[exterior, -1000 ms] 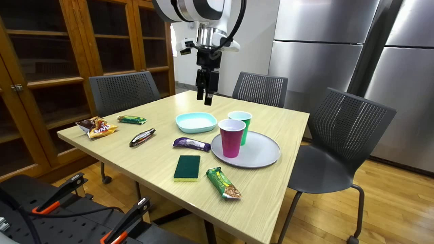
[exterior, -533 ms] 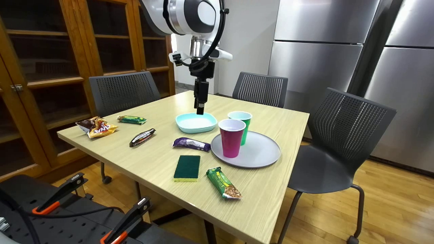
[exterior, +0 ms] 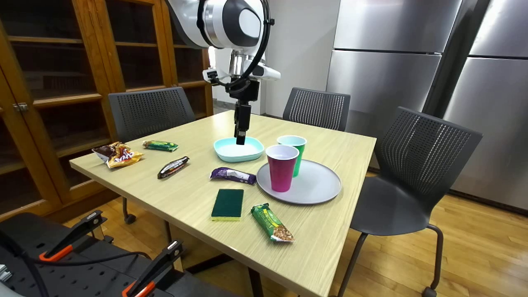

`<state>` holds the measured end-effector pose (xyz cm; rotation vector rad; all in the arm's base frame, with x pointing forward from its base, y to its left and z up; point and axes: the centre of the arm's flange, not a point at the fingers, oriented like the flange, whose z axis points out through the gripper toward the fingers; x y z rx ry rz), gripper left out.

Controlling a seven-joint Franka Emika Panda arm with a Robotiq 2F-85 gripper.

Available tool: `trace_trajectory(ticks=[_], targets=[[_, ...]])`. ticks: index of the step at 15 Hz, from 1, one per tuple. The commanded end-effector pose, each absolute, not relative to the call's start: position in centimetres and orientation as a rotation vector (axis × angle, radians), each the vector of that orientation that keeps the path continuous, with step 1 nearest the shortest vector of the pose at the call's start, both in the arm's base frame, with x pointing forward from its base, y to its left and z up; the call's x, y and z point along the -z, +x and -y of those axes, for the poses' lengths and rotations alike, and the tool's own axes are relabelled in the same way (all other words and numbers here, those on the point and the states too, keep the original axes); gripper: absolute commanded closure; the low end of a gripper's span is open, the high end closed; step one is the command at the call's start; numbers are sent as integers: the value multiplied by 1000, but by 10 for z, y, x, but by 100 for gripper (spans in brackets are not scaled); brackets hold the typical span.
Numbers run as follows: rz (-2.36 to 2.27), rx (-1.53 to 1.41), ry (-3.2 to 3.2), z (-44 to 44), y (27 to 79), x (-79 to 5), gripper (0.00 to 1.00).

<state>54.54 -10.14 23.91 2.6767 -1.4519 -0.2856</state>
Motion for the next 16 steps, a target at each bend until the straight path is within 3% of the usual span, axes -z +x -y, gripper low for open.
trace_trajectory(ticks=[1, 16], targets=[[1510, 285, 2646, 99, 542, -231, 0], [1857, 263, 2499, 89, 548, -150, 0]])
